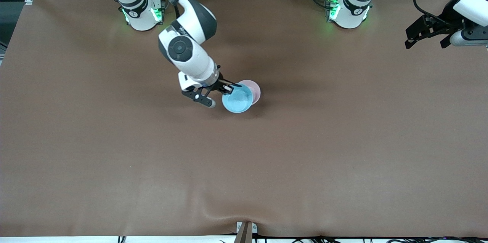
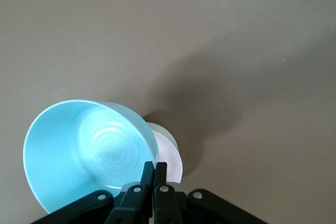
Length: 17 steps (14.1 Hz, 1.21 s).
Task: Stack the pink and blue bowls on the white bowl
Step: 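Carry the blue bowl with the right gripper over the stacked bowls, then lower the blue bowl into the pink bowl and open the right gripper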
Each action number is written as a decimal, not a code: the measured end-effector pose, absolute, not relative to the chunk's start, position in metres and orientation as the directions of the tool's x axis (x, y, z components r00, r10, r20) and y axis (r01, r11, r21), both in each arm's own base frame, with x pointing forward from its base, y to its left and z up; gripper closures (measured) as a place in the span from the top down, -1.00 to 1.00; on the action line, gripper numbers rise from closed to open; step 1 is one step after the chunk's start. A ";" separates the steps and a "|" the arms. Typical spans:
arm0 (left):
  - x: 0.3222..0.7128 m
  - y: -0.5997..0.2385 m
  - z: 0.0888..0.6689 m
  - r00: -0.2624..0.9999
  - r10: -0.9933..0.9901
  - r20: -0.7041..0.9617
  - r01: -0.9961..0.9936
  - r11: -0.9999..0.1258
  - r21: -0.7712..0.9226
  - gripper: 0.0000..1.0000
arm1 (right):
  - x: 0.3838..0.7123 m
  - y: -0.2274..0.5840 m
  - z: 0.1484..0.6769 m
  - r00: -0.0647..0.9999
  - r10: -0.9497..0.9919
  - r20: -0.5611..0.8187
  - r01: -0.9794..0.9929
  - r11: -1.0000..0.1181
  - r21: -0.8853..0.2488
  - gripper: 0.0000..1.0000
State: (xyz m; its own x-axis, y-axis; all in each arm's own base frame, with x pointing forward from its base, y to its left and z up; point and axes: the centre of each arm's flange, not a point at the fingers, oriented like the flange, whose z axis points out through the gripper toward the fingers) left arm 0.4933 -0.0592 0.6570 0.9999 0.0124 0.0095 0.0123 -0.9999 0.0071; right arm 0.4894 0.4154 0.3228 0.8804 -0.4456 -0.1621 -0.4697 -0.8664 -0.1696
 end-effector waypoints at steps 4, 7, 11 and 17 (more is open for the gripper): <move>0.494 -0.060 0.657 1.000 0.011 0.014 0.011 -1.000 0.008 1.00 | 0.461 0.436 0.297 0.884 -0.439 -0.160 -0.462 -0.869 -0.174 -0.96; 0.494 -0.060 0.657 1.000 0.011 0.014 0.011 -1.000 0.008 1.00 | 0.443 0.450 0.289 0.886 -0.436 -0.155 -0.458 -0.876 -0.152 -0.96; 0.494 -0.061 0.657 1.000 0.009 0.014 0.009 -1.000 0.007 1.00 | 0.436 0.454 0.273 0.889 -0.436 -0.136 -0.452 -0.884 -0.118 -0.96; 0.494 -0.061 0.658 1.000 0.010 0.020 0.009 -1.000 0.008 1.00 | 0.438 0.450 0.256 0.889 -0.437 -0.138 -0.452 -0.887 -0.098 -0.96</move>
State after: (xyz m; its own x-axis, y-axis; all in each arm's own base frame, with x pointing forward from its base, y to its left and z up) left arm 0.4943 -0.0608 0.6579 0.9998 0.0096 0.0199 0.0094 -0.9999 0.0081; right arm 0.4380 0.4501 0.2557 0.8887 -0.4373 -0.1381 -0.4516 -0.8868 -0.0983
